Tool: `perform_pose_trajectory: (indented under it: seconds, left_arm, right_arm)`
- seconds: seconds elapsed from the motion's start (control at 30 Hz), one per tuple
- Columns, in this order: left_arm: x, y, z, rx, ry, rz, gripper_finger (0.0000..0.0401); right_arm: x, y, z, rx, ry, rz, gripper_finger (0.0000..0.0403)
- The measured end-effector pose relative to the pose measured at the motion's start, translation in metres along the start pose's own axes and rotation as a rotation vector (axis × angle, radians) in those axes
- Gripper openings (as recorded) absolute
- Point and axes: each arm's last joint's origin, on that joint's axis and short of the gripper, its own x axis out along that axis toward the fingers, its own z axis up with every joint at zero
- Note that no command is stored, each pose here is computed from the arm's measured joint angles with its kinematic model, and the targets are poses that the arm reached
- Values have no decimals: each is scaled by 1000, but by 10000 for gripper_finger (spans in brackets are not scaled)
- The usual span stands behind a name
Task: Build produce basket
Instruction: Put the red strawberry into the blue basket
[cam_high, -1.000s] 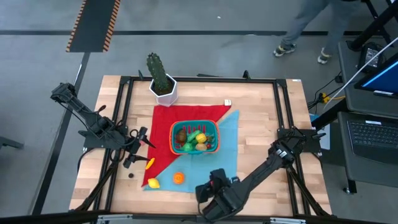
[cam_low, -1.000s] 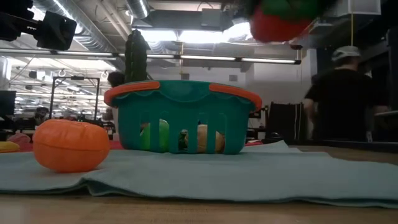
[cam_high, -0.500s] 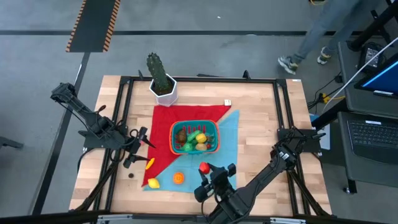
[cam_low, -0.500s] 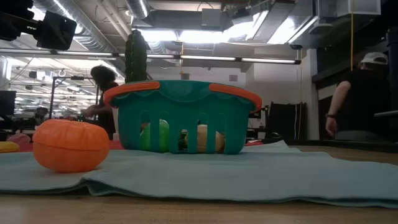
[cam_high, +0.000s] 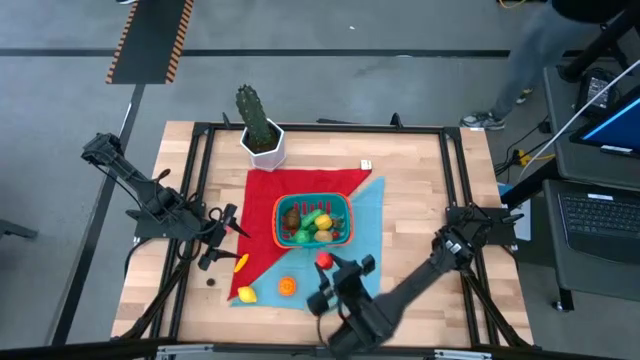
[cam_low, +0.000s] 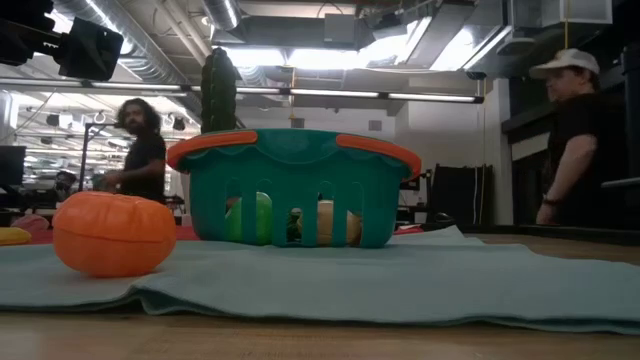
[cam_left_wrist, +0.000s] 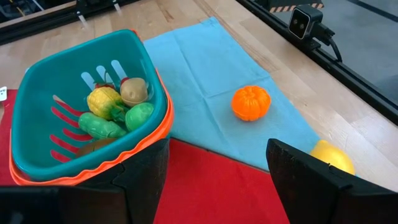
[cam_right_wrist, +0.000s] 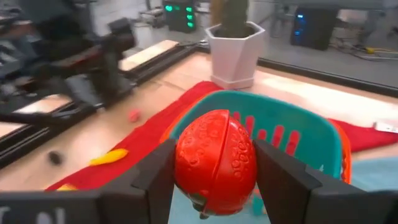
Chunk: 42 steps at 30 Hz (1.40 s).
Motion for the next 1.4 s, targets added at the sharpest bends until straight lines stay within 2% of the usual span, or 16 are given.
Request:
perform_pose_trajectory:
  seconds: [0.1, 0.33, 0.57, 0.83, 0.97, 1.3, 1.4]
  left_arm:
    - [0, 0, 0, 0, 0, 0, 263]
    - [0, 0, 0, 0, 1, 0, 263]
    - [0, 0, 0, 2, 2, 0, 263]
    - [0, 0, 0, 2, 2, 0, 263]
    - [0, 0, 0, 2, 3, 0, 263]
    - [0, 0, -4, -12, 36, 1, 263]
    - [0, 0, -4, -12, 35, 1, 263]
  right_arm:
    - [20, -3, 7, -17, 28, -56, 190]
    - [71, -9, 22, -165, 192, -163, 190]
    - [111, -16, 35, -191, 291, -213, 190]
    - [152, -19, 56, -295, 441, -116, 190]
    - [171, -19, 72, -326, 512, 1, 190]
    - [206, -33, 90, -342, 676, 152, 190]
    - [209, -35, 92, -337, 679, 160, 190]
